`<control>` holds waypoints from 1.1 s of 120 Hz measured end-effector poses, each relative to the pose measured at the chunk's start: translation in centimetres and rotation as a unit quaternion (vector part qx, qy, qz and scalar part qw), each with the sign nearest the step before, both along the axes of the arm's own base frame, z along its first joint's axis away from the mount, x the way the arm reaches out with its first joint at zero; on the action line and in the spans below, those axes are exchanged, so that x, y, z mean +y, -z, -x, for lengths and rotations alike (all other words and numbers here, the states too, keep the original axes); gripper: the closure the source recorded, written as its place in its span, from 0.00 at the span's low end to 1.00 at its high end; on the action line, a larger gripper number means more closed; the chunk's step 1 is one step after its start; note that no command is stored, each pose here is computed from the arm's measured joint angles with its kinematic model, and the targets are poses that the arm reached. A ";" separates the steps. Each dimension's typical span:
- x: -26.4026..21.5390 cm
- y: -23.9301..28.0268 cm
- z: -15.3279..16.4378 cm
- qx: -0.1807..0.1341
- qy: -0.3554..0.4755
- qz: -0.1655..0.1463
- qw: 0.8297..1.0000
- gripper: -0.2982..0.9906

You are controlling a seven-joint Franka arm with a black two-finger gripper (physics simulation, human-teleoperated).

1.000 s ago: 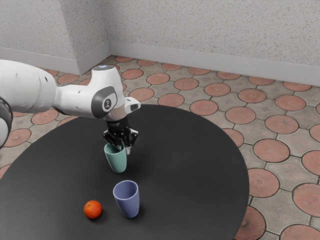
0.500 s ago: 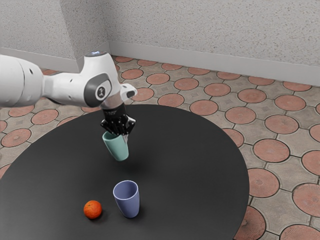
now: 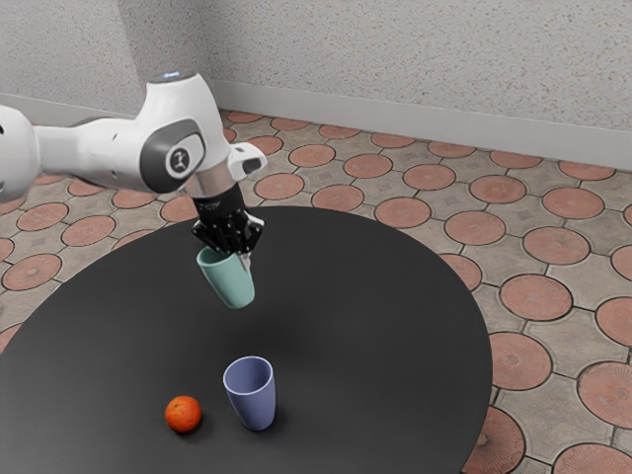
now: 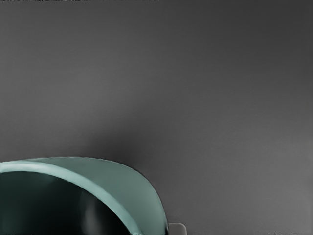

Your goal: Place the left cup onto the right cup

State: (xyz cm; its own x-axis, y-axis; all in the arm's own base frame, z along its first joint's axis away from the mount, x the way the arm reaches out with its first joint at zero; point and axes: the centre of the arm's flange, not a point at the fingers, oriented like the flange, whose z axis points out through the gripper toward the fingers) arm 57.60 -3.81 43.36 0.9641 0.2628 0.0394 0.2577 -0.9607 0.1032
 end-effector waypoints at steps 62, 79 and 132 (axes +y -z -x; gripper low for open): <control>-5.0 -1.4 6.3 0.017 0.049 0.006 0.999 0.84; -6.2 -1.3 7.6 0.020 0.061 0.004 0.998 0.84; -9.8 -1.9 10.8 0.017 0.095 -0.004 0.995 0.84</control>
State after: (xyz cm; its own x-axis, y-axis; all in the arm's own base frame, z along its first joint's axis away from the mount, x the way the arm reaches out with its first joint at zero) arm 46.76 -13.62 45.23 0.9971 0.0763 0.0074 0.0754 -0.9931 0.0896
